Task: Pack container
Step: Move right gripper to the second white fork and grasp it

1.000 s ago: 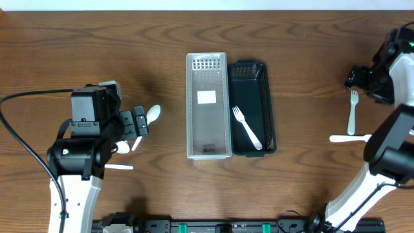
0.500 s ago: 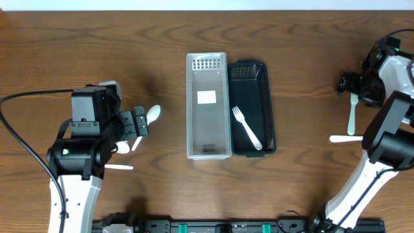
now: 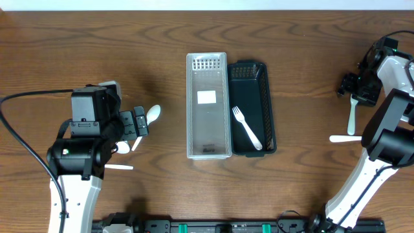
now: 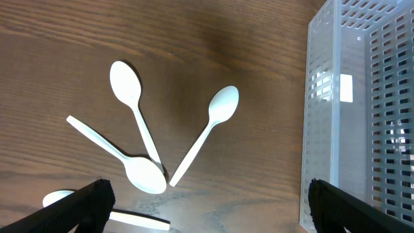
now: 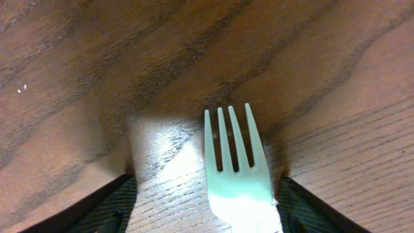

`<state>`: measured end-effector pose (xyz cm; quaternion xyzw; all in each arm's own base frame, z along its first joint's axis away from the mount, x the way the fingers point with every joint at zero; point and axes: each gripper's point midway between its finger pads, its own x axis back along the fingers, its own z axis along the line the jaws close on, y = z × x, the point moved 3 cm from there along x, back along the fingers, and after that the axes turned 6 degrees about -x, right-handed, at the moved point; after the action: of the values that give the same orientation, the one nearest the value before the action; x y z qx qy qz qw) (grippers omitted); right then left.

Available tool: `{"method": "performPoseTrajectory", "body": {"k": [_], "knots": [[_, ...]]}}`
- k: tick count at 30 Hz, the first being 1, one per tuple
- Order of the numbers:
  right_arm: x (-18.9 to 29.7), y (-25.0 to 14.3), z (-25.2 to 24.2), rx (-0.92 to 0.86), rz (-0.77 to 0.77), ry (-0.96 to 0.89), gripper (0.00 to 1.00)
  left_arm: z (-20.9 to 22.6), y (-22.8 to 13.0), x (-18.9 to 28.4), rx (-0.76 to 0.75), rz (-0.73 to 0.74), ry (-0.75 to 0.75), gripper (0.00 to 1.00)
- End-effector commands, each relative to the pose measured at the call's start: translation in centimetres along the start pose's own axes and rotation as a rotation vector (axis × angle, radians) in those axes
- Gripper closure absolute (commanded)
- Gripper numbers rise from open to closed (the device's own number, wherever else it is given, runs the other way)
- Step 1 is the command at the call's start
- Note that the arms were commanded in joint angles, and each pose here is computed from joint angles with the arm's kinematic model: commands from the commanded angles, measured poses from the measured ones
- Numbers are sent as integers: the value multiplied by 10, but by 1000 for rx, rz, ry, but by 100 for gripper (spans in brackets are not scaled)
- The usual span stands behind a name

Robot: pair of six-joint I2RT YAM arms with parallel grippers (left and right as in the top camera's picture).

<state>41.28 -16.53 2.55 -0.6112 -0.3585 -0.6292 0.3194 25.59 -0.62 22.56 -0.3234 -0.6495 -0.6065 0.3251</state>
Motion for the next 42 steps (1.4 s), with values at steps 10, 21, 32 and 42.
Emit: {"method": "performPoseTrajectory", "body": {"k": [10,21,32,42], "knots": [[-30,-11,-4,5,71,-17,59,1,5,5,-3,-14,3,2],[-29,-11,-4,5,70,-15,82,1,5,5,-3,-14,3,2],[71,-5,46,56,-88,133,80,1,5,5,-3,-14,3,2],[218,-97,171,301,-306,303,79,1,5,5,-2,-14,3,2]]}}
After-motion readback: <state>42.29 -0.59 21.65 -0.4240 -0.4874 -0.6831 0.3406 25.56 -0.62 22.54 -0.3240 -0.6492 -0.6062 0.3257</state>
